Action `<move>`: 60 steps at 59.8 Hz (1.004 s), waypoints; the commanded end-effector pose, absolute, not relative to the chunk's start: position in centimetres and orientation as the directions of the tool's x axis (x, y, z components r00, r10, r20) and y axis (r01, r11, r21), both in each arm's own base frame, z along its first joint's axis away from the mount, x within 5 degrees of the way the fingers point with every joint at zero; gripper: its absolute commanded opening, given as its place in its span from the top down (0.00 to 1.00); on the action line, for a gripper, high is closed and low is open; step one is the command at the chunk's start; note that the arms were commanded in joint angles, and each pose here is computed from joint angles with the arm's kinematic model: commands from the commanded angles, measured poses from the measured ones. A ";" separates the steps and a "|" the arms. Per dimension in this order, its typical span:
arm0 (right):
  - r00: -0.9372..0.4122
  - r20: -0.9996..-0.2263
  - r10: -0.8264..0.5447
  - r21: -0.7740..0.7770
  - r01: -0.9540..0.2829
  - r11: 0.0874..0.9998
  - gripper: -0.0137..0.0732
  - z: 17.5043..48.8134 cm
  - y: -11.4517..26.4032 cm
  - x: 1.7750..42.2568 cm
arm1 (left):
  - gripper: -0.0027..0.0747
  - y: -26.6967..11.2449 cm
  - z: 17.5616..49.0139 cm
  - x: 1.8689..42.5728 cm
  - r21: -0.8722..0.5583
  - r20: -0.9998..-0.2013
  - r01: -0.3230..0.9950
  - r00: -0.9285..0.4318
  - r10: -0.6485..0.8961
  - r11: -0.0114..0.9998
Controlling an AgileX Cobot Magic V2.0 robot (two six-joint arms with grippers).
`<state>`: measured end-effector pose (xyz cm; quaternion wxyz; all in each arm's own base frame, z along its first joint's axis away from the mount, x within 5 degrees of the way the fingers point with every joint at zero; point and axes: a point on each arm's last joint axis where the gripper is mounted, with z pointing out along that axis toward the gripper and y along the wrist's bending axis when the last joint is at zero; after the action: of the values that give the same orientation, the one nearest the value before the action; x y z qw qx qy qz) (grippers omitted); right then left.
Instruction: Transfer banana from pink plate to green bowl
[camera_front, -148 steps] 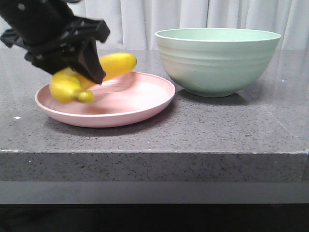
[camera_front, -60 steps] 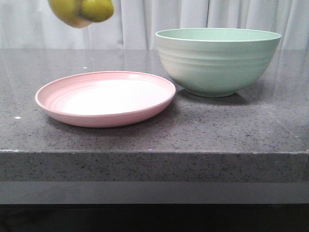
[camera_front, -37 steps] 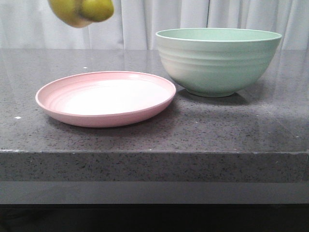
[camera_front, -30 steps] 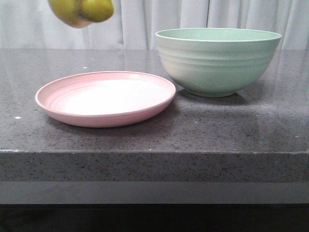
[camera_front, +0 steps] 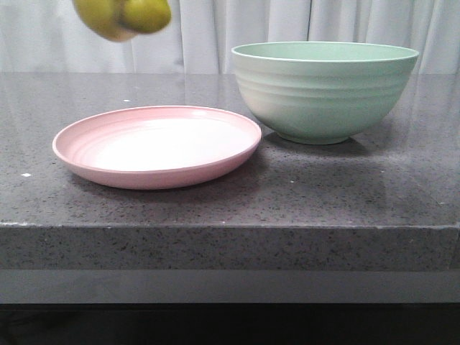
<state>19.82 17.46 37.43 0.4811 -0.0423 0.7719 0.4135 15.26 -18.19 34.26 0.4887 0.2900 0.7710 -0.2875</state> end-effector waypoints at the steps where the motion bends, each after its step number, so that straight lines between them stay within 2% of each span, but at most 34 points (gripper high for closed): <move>1: -0.469 -0.796 0.384 0.596 -0.495 0.632 0.56 39.6 17.0 19.6 | 0.59 -18.1 36.7 15.1 -0.174 -0.962 0.739 -0.268 0.046 0.651; 5: -0.469 -0.796 0.384 0.596 -0.495 0.632 0.68 39.6 17.0 19.6 | 0.59 -18.1 36.7 15.1 -0.174 -0.962 0.739 -0.268 0.046 0.651; 9: -0.469 -0.796 0.384 0.596 -0.495 0.632 0.77 39.6 17.0 19.6 | 0.59 -18.1 36.7 15.1 -0.174 -0.962 0.739 -0.268 0.046 0.651; 12: -0.469 -0.796 0.384 0.596 -0.495 0.632 0.80 39.6 17.0 19.6 | 0.59 -18.1 36.7 15.1 -0.174 -0.962 0.739 -0.268 0.046 0.651; 19: -0.469 -0.795 0.384 0.597 -0.494 0.632 0.80 39.6 17.0 19.6 | 0.54 -18.1 36.7 15.1 -0.174 -0.962 0.739 -0.268 0.046 0.651; 22: -0.469 -0.795 0.384 0.597 -0.494 0.632 0.80 39.6 17.0 19.6 | 0.46 -18.1 36.7 15.1 -0.172 -0.963 0.739 -0.266 0.048 0.651; 28: -0.469 -0.795 0.384 0.597 -0.494 0.632 0.80 39.6 17.0 19.6 | 0.20 -18.1 36.7 15.1 -0.171 -0.963 0.740 -0.265 0.049 0.651; 33: -0.469 -0.795 0.384 0.597 -0.494 0.632 0.80 39.6 17.0 19.6 | 0.05 -18.1 36.7 15.1 -0.171 -0.963 0.740 -0.265 0.049 0.651; 41: -0.467 -0.795 0.387 0.597 -0.494 0.632 0.80 39.6 17.0 19.6 | 0.12 -18.1 36.6 15.1 -0.170 -0.961 0.739 -0.270 0.055 0.651; 48: -0.455 -0.798 0.395 0.595 -0.493 0.635 0.80 39.7 16.9 19.7 | 0.12 -18.1 36.4 15.0 -0.170 -0.957 0.739 -0.283 0.071 0.652; 60: -0.329 -0.830 0.450 0.557 -0.465 0.688 0.80 41.2 14.8 21.3 | 0.12 -18.1 36.5 15.0 -0.170 -0.957 0.739 -0.282 0.070 0.652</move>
<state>20.54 16.66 37.71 0.4952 -0.0327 0.7701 0.4009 15.25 -18.18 34.15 0.4874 0.2905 0.7719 -0.2869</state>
